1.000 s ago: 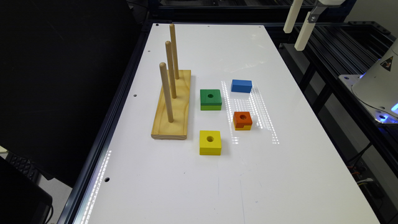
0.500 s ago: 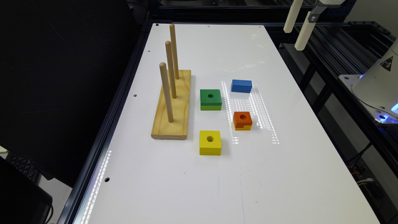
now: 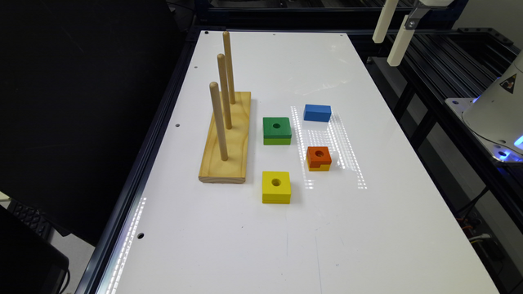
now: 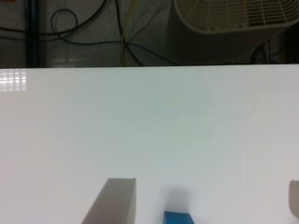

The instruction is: Pick up yellow block.

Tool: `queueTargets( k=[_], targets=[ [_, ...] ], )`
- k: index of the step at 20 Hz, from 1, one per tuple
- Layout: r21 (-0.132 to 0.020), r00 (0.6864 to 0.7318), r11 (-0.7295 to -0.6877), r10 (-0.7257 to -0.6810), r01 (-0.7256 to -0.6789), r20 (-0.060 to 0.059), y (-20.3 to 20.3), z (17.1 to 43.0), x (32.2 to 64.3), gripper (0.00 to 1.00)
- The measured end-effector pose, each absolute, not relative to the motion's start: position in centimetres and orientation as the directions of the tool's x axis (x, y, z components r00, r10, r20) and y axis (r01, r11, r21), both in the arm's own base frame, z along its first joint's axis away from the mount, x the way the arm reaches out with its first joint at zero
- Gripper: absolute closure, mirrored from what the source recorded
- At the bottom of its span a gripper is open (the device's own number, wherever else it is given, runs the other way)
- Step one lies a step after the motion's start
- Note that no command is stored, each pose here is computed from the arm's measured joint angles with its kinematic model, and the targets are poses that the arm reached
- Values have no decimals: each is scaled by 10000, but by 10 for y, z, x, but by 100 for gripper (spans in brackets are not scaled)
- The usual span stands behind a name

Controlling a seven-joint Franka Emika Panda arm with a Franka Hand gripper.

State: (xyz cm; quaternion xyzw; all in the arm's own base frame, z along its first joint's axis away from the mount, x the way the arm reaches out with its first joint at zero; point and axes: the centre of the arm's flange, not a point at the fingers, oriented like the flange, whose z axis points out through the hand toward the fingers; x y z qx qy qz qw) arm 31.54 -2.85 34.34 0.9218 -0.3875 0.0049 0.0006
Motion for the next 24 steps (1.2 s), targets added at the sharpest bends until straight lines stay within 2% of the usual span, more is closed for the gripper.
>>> queueTargets(
  k=[10,16,24],
  targets=[
    [-63,7037,-7038,-7103,-7103,175,-24,345,317,0],
    [-154,7042,-7047,-7094,-7093,293,-24,347,320,0],
    [-215,7044,-7053,-7088,-7086,366,-24,348,334,0]
  ],
)
